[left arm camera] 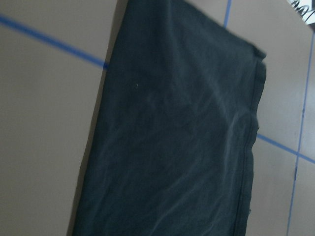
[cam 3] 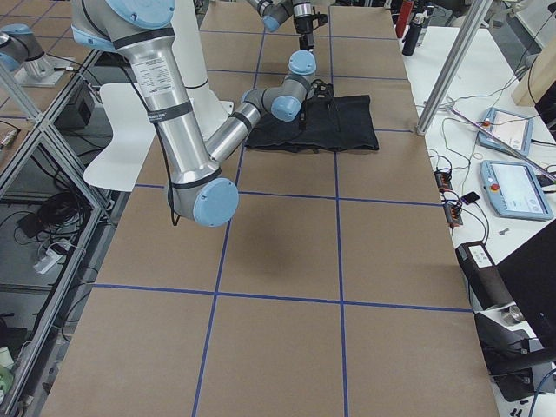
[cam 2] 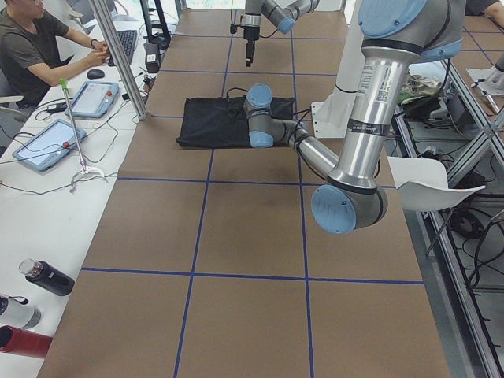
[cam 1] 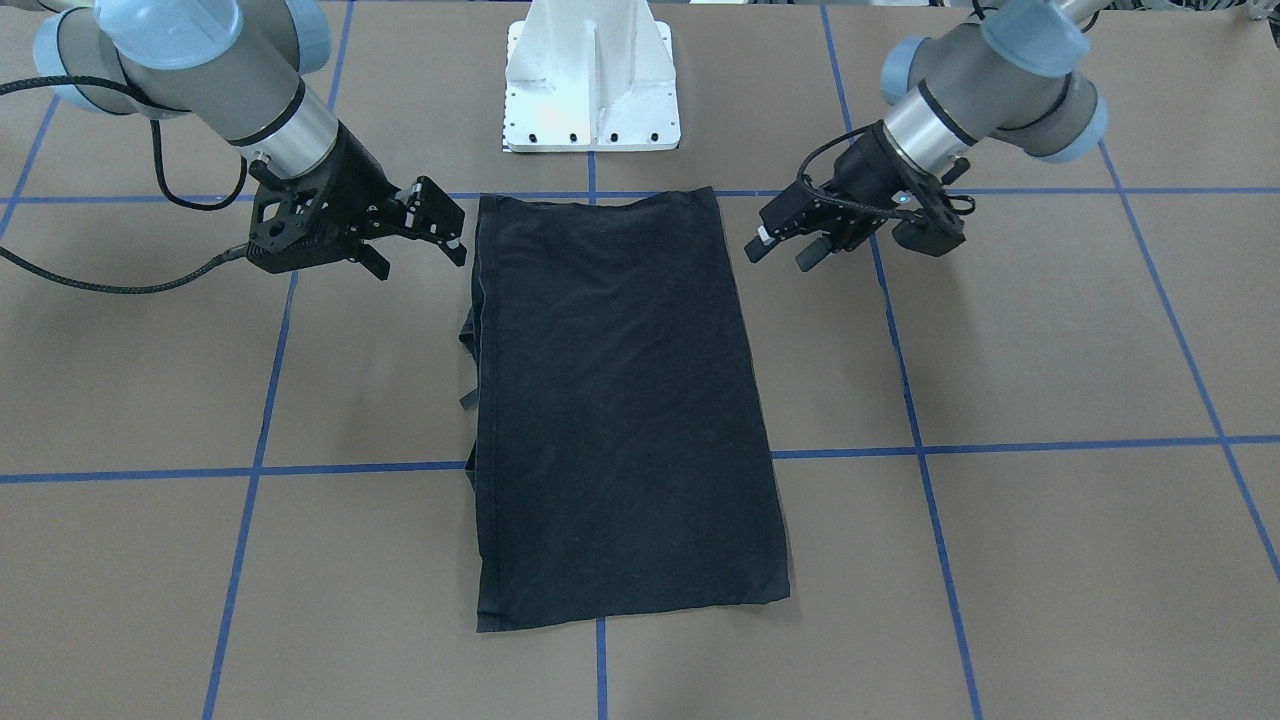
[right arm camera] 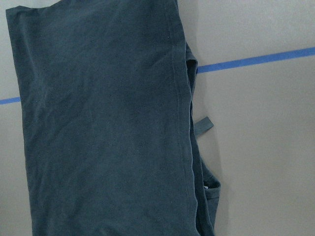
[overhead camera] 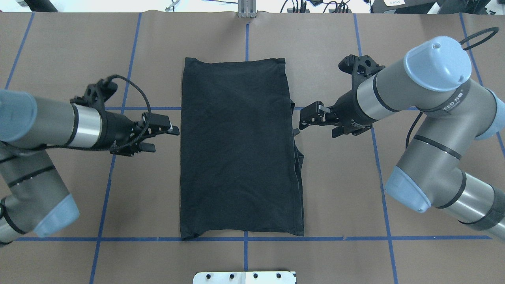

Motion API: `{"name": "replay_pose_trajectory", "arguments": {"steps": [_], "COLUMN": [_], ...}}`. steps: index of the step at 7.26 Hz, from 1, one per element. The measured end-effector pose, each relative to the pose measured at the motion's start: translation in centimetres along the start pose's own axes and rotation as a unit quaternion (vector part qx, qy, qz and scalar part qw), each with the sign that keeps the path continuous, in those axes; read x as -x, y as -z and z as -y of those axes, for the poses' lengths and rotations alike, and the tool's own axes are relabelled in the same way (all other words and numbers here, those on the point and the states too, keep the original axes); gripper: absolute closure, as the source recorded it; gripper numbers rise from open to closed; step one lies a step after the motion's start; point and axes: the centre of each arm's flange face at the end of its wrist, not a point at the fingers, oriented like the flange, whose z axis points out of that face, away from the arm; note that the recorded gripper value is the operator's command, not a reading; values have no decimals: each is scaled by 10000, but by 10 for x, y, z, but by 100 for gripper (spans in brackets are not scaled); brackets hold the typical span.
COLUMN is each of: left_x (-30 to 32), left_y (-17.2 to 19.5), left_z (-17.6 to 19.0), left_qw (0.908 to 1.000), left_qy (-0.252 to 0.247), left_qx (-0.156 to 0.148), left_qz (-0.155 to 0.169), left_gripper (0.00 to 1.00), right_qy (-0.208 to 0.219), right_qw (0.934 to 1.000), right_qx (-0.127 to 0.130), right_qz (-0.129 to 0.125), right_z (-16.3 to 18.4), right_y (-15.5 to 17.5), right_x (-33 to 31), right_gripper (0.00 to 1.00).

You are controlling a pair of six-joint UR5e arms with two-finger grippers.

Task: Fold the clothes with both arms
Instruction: 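Move the left gripper to the near corner while the right gripper shifts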

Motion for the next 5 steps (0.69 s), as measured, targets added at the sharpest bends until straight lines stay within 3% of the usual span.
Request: {"name": "replay_pose_trajectory", "arguments": {"steps": [2, 5], "left_x": [24, 46], "left_y": [-34, -75], "left_z": [-59, -127], "left_qw": [9995, 9959], "left_qy": [217, 430], "left_qx": [72, 202], "left_qz": [220, 773], "left_gripper": [0, 0], "right_qy": [-36, -17], "right_qw": [9999, 9998], "right_qx": [74, 128], "right_qz": [150, 140], "right_z": [-18, -29], "right_y": [-12, -24], "right_x": [-15, -17], "right_gripper": [0, 0]}}
